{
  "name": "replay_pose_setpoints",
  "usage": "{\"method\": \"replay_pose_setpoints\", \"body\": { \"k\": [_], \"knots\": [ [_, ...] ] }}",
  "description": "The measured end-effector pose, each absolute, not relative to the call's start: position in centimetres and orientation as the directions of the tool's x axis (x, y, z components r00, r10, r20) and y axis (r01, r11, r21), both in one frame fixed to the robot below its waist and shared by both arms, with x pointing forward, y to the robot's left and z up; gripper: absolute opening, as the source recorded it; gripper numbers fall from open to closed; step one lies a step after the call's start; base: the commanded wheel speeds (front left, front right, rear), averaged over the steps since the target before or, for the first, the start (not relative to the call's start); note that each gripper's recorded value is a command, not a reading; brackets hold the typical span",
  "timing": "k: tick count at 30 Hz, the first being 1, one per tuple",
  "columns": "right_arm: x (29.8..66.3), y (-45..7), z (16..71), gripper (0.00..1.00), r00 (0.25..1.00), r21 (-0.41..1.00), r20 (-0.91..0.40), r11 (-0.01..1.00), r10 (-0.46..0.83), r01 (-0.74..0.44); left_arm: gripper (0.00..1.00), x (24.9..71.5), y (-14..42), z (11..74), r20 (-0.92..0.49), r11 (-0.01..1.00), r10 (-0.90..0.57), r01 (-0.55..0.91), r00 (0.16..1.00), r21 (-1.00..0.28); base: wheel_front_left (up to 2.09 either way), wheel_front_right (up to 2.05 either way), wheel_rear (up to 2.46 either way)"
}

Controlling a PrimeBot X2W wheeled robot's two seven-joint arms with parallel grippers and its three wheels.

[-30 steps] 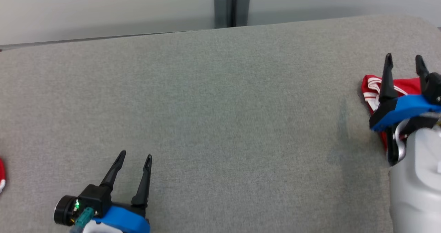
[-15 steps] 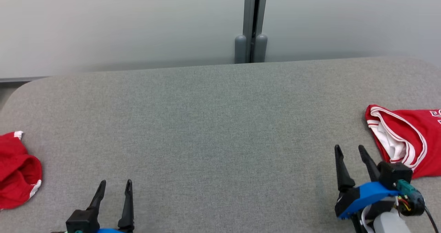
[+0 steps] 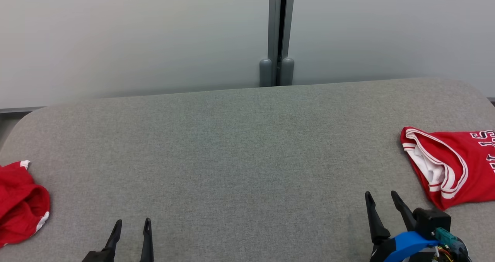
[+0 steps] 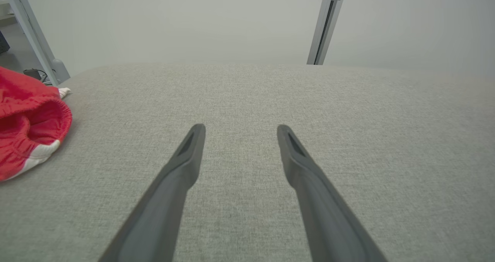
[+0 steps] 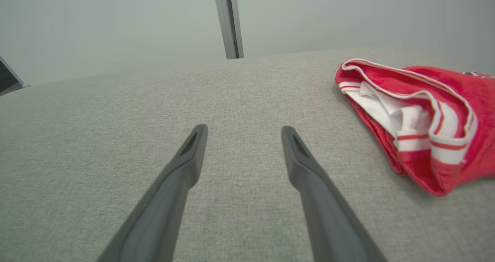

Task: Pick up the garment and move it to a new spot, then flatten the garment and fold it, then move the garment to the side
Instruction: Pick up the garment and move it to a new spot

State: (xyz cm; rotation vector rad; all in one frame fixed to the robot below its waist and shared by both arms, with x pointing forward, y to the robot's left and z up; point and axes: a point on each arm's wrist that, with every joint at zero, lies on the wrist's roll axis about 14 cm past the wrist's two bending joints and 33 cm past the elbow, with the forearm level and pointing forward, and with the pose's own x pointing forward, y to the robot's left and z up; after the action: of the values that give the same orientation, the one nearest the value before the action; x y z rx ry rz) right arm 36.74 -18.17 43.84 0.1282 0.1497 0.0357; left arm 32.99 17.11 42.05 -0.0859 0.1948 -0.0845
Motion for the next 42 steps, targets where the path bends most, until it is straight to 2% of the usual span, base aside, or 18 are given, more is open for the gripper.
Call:
{"method": "replay_pose_setpoints", "body": {
  "k": [6, 13, 23, 30, 35, 42],
  "knots": [
    [37.4, -16.8, 43.9, 1.0, 0.986, 0.134, -0.144, 0.989, 0.085, -0.065, 1.0, 32.4, 17.9, 41.9, -0.194, 0.995, -0.064, 0.048, 0.979, -0.09, 0.0, 0.0, 0.0],
    [38.9, -12.4, 43.7, 1.0, 0.967, 0.156, -0.149, 0.97, 0.208, -0.184, 1.0, 30.9, 21.7, 42.4, -0.18, 0.993, 0.065, -0.081, 0.982, -0.082, 0.0, 0.0, 0.0],
    [40.9, -2.5, 43.3, 1.0, 0.873, 0.186, -0.159, 0.882, 0.462, -0.433, 1.0, 24.8, 29.2, 41.4, -0.221, 0.935, 0.327, -0.349, 0.919, -0.066, 0.0, 0.0, 0.0],
    [41.1, 0.8, 42.4, 1.0, 0.823, 0.209, -0.176, 0.838, 0.54, -0.504, 1.0, 22.4, 31.4, 40.6, -0.257, 0.89, 0.423, -0.452, 0.869, -0.066, 0.0, 0.0, 0.0],
    [41.6, 0.7, 41.4, 1.0, 0.821, 0.209, -0.193, 0.84, 0.538, -0.501, 1.0, 24.5, 32.5, 41.1, -0.245, 0.885, 0.432, -0.461, 0.868, -0.073, 0.0, 0.0, 0.0],
    [43.5, -0.6, 39.7, 1.0, 0.837, 0.206, -0.213, 0.861, 0.503, -0.465, 1.0, 30.7, 35.8, 43.2, -0.201, 0.903, 0.414, -0.429, 0.888, -0.037, 0.0, 0.0, 0.0]
  ]
}}
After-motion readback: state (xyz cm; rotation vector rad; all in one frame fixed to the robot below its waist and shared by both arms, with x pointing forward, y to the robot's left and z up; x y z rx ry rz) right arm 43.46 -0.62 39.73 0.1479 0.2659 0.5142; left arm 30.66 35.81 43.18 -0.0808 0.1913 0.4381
